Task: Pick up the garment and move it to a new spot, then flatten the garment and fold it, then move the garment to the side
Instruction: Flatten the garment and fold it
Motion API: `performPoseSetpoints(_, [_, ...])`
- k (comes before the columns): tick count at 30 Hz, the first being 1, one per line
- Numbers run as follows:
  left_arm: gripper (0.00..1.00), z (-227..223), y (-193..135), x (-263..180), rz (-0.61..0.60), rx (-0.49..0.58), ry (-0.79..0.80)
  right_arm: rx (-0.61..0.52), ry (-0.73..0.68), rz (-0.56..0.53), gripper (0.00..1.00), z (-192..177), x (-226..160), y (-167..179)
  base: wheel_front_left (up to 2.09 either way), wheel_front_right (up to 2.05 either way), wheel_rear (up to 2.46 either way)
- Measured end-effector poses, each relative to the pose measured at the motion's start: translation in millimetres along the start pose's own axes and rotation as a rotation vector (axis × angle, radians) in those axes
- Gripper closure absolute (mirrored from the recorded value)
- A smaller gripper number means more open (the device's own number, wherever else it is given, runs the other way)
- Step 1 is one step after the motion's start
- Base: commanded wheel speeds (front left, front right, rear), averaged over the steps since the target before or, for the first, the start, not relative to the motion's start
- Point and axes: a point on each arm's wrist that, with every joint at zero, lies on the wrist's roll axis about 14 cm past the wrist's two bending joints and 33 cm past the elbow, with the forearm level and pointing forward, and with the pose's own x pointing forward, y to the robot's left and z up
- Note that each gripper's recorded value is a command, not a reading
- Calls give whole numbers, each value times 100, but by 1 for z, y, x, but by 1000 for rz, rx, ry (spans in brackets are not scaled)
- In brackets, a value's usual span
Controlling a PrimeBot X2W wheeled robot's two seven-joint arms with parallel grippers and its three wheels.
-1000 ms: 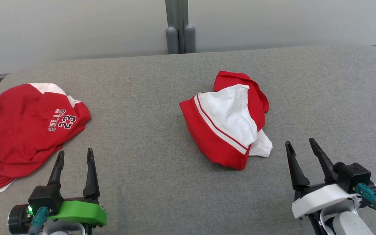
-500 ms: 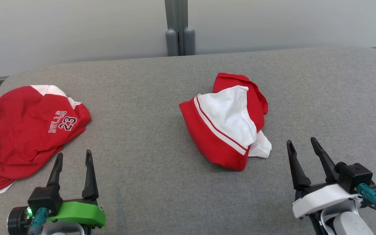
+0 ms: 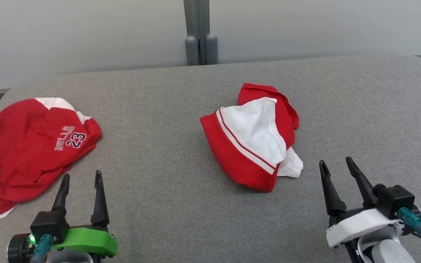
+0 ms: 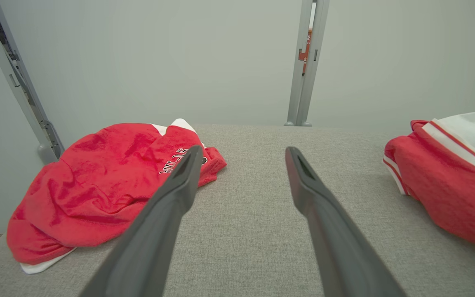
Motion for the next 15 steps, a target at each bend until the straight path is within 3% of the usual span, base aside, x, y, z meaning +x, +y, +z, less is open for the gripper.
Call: performPoseSetpoints(15, [0, -1, 1, -2, 0, 4, 3, 1, 6, 3, 0, -2, -2, 1, 0, 0, 0])
